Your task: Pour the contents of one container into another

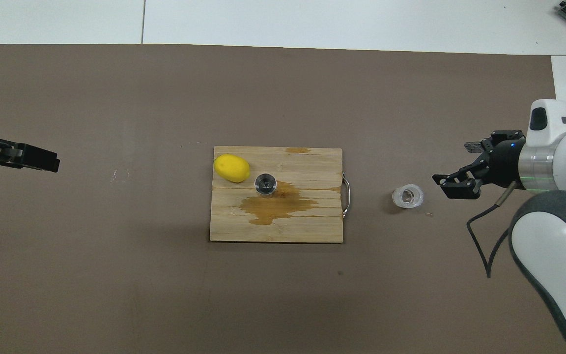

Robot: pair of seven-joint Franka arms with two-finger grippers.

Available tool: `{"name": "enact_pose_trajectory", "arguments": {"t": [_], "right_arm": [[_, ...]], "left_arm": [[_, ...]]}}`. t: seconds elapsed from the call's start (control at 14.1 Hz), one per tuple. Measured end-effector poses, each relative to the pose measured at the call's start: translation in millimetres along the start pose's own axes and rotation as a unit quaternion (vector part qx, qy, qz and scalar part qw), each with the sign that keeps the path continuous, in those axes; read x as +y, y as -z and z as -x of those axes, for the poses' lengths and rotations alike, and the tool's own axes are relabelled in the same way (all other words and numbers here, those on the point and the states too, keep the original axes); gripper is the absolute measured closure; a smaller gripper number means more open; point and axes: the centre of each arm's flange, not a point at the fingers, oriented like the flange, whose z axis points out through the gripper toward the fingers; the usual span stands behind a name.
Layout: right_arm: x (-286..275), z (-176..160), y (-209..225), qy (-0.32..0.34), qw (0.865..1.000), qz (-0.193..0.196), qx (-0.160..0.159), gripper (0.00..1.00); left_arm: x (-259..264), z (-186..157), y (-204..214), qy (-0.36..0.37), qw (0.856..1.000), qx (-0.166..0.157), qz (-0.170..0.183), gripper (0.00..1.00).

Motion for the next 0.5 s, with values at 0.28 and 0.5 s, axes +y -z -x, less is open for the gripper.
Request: {"name": "enact_pose_trajectory", "arguments": {"t": [0.28, 0.5], "right_arm": [[-6.3, -15.5, 28.9, -0.104, 0.994, 0.037, -0.021, 0.00], [-19.7, -33.9, 50.5, -0.192, 0.977, 0.078, -0.050, 0.00]], "left_arm": [[-0.4, -0.1, 0.1, 0.000, 1.000, 0.001, 0.000, 0.00], [-0.6, -0.2, 0.2, -0.011, 1.000, 0.001, 0.000, 0.00]]}}
